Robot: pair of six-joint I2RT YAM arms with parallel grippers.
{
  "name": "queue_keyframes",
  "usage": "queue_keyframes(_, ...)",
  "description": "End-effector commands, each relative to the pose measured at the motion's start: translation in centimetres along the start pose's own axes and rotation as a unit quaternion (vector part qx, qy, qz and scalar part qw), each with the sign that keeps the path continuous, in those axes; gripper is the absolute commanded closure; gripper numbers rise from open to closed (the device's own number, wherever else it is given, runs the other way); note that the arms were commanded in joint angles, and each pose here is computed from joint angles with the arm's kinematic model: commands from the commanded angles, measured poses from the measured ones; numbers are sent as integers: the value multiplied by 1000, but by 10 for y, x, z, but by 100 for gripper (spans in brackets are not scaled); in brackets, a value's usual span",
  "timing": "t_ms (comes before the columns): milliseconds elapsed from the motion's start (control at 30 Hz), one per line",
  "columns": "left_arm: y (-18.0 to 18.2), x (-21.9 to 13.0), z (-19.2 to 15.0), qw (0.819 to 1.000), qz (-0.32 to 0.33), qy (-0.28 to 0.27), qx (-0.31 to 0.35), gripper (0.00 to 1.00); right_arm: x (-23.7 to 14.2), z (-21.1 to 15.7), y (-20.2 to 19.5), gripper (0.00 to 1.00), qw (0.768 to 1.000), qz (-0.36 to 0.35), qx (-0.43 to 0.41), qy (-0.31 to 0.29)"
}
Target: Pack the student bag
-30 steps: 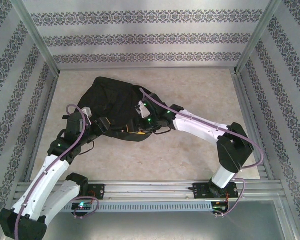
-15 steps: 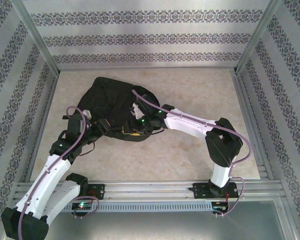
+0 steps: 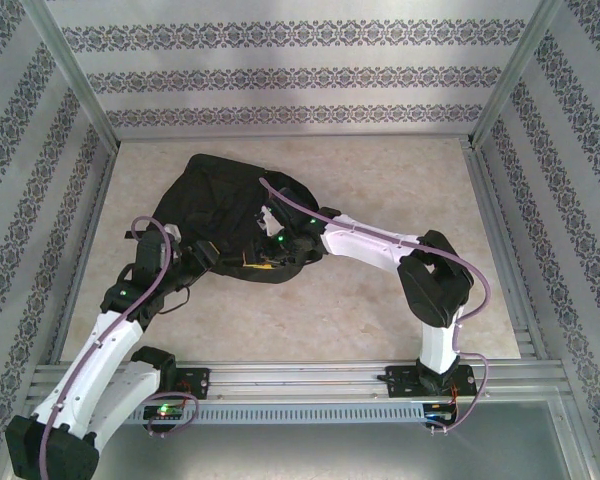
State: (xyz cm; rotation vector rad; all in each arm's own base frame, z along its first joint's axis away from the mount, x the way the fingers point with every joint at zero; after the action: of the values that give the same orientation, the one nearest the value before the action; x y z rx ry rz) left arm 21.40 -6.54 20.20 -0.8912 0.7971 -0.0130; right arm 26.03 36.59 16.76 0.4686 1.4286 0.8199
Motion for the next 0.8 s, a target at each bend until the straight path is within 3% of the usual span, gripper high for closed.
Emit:
queue_keyframes(0,5,-1,2,1000,4,-8,-16,51,5,-3,7,73,1000,5,-8,13)
queue_keyframes(133,7,-1,2,1000,9,-10,-22,51,7,-4,6,76,1000,-2,-9,18)
queue_keyframes(300,20,-7,1,997,62,-17,-43,44,7,-5,6,100,1000,-3,-14,19)
queue_keyframes(433,33,-7,-2,991,99,-18,-84,40,-1,-9,7,100,1000,-9,-25,11)
queue_keyframes(767,31,48,10,988,39,-34,-142,44,-2,-12,6,100,1000,3,-28,10)
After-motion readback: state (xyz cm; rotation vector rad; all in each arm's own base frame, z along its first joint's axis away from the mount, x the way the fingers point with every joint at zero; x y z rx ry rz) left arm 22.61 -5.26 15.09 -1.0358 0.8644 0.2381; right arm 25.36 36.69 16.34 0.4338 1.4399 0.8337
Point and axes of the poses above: each hand's point on the last joint's axis, 136 mm out from that joint toward the fingers, its own x axis out along the fingers, its own y axis along the line the jaws close on, z = x × y, the point moved 6 cm from there along -x, back along the fingers, and after that the axes turned 2 degrees about -x, right-handed, at the moved point
